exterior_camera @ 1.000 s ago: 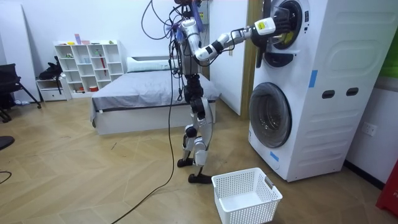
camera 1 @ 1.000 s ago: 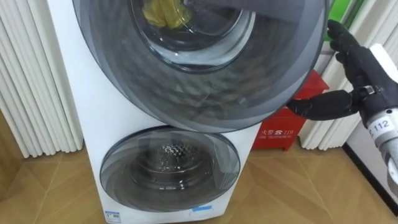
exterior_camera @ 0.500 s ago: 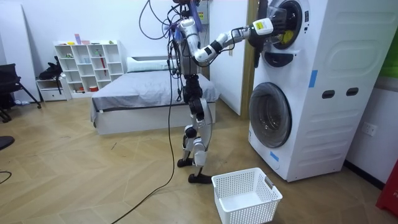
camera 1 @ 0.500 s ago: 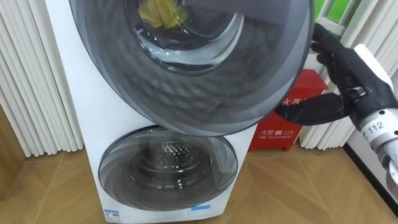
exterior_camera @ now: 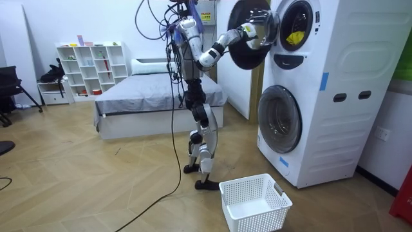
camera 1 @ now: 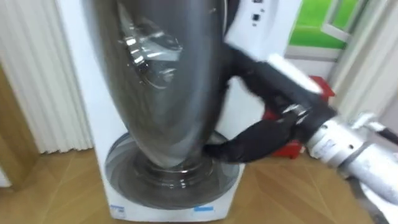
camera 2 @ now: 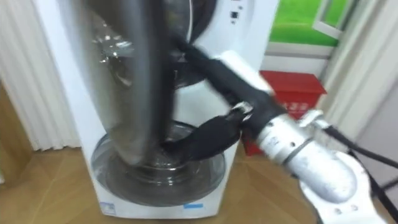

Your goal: Pick clothes from washing machine

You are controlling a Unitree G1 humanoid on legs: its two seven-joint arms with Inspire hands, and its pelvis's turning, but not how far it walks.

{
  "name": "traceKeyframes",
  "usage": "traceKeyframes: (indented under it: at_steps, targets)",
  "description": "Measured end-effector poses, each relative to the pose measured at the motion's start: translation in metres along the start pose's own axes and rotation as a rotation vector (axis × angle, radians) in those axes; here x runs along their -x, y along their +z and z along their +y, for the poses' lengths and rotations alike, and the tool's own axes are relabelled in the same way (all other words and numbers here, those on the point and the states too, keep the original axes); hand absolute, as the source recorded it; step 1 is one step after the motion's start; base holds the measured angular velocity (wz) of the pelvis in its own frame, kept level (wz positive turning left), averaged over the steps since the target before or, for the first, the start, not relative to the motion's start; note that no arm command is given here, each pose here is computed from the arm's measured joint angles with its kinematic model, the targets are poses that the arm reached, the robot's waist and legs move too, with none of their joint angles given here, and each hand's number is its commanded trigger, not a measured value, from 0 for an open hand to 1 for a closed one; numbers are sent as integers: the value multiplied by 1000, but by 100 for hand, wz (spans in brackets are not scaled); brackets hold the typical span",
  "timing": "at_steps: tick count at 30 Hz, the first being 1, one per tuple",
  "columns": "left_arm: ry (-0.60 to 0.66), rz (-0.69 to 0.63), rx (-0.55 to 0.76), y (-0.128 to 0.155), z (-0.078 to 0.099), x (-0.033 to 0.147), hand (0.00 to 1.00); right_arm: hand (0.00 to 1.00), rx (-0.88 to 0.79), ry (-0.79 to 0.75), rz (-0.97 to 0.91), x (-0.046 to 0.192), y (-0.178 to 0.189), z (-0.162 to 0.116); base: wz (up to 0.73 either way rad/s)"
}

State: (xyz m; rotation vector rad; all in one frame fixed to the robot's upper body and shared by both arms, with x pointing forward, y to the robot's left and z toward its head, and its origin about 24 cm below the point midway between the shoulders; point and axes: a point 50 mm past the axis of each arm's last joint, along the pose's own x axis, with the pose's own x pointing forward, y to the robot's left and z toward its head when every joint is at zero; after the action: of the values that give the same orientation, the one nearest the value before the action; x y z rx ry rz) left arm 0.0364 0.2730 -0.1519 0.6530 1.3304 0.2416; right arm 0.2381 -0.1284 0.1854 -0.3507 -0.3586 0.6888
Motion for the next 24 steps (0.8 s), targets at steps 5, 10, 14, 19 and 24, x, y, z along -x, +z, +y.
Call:
traceKeyframes:
  at_steps: [5,10,14,19,24]
  targets:
    - [2,-7,3,3,1,-1,0,0,-102,124,-205,-10,21,13,23]
    - [-2,0,3,2,0,-1,0,0,-151,231,-349,-18,38,24,23]
    - [-16,-6,6,5,0,-1,0,0,-167,279,-381,-18,41,29,28]
    - [-16,-24,13,11,1,-2,0,0,-168,317,-425,-22,47,34,6]
    - [-18,-60,40,21,1,-2,0,0,-188,363,-428,-25,47,43,14]
